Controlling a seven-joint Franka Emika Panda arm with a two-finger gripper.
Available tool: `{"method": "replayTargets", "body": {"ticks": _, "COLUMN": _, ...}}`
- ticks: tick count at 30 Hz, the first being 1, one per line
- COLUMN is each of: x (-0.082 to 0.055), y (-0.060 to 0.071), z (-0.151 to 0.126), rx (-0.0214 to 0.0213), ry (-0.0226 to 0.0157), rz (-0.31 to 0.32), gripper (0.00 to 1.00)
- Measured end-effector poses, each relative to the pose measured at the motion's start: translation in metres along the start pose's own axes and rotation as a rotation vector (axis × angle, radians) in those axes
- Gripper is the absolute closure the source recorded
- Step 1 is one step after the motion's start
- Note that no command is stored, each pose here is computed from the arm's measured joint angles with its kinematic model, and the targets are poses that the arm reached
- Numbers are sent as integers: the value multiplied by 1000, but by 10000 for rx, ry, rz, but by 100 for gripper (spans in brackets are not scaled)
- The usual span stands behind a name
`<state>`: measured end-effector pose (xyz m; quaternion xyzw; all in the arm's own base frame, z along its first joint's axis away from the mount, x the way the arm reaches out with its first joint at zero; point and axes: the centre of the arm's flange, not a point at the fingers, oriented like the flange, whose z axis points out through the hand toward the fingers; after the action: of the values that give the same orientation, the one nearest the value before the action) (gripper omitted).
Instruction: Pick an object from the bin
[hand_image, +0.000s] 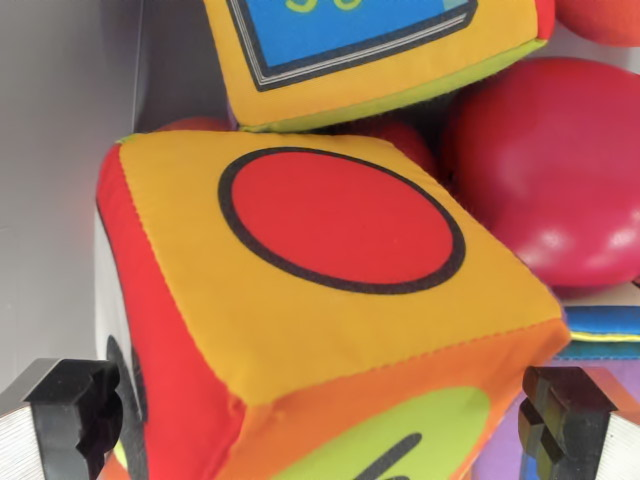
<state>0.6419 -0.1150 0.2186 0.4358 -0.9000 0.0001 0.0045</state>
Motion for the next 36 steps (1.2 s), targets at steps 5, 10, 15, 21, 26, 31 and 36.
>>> {"method": "replayTargets", "body": {"ticks": 5, "x": 0, "y": 0, "z": 4, "rx": 2, "ry": 0, "rz": 1, "gripper": 100}}
{"method": "replayTargets", "body": {"ticks": 10, "x": 0, "y": 0, "z": 4, "rx": 12, "ry": -7, "rz": -1, "gripper": 100}}
{"method": "replayTargets", "body": {"ticks": 15, "x": 0, "y": 0, "z": 4, "rx": 16, "ry": -10, "rz": -2, "gripper": 100}}
{"method": "replayTargets", "body": {"ticks": 21, "x": 0, "y": 0, "z": 4, "rx": 19, "ry": -13, "rz": -3, "gripper": 100}}
{"method": "replayTargets", "body": {"ticks": 26, "x": 0, "y": 0, "z": 3, "rx": 21, "ry": -15, "rz": -5, "gripper": 100}}
{"method": "replayTargets", "body": {"ticks": 31, "x": 0, "y": 0, "z": 3, "rx": 22, "ry": -16, "rz": -5, "gripper": 100}}
{"method": "replayTargets", "body": {"ticks": 36, "x": 0, "y": 0, "z": 3, "rx": 24, "ry": -18, "rz": -5, "gripper": 100}}
